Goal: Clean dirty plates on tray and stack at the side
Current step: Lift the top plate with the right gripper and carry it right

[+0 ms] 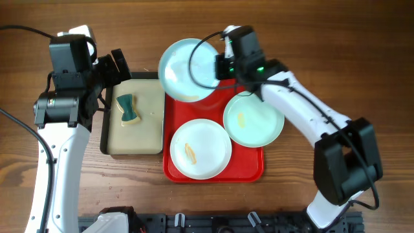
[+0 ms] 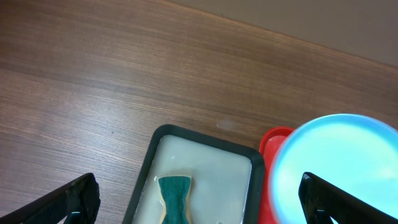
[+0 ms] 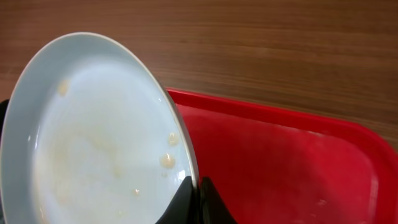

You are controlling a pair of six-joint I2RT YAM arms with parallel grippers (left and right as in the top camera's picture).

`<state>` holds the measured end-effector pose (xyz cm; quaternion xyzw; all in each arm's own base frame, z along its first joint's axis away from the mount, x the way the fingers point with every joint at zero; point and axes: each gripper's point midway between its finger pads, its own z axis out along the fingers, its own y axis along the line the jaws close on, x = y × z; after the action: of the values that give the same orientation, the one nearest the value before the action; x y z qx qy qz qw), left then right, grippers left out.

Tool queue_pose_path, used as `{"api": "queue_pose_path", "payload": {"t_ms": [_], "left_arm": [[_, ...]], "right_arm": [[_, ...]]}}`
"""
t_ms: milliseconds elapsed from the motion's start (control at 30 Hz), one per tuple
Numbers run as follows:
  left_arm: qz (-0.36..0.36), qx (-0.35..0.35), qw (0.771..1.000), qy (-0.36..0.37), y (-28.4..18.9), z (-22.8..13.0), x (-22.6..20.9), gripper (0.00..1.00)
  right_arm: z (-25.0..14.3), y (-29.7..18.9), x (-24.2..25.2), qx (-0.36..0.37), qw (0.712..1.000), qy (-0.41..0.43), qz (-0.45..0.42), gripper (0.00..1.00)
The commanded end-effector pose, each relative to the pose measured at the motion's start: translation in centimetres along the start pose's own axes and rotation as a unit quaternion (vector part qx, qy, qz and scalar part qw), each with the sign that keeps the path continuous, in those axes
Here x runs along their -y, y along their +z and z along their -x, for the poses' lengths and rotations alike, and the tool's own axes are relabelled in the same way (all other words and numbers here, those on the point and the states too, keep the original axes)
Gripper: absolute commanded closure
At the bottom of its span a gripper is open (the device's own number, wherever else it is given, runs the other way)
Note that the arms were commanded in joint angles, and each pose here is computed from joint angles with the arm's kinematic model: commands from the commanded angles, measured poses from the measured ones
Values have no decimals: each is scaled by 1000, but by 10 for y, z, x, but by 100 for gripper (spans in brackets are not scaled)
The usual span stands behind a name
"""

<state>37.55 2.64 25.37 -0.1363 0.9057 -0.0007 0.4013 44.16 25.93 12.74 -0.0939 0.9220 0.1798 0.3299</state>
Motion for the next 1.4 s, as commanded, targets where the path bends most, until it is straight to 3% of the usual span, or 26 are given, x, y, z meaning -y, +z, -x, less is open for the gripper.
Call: {"api": "queue_pose_path", "payload": {"t_ms": [0,200,267,400,533,667,1067,1200,1233,1333,1367], "left_arm": [[7,9,1000,-8,-4,5,-4,0],[7,9,1000,-8,-4,5,-4,0],[7,9,1000,-8,-4,5,-4,0],[7,9,1000,-8,-4,5,-4,0],[7,9,1000,-8,-4,5,-4,0],[7,9,1000,-8,-4,5,-4,0],[7,9,1000,-8,-4,5,-4,0],[7,9,1000,-7,-4,5,-4,0],[7,9,1000,-8,-4,5,-4,0],[7,9,1000,-7,-4,5,-4,0],[7,9,1000,-8,-4,5,-4,0]], "right_arm": [[15,-10,-43,52,998,-35,-14,96],[23,-31,-123,164,968,-181,-60,96],[33,-47,-157,217,932,-283,-71,96],[48,-69,-192,277,865,-408,-96,96],[72,-89,-206,329,803,-480,-127,96],[87,-105,-213,365,770,-502,-147,96],[97,-114,-218,396,763,-491,-141,96],[107,-109,-192,391,802,-425,-155,96],[113,-107,-179,395,824,-377,-151,96],[106,-90,-171,369,853,-351,-112,96],[107,-86,-165,367,872,-308,-98,96]]}}
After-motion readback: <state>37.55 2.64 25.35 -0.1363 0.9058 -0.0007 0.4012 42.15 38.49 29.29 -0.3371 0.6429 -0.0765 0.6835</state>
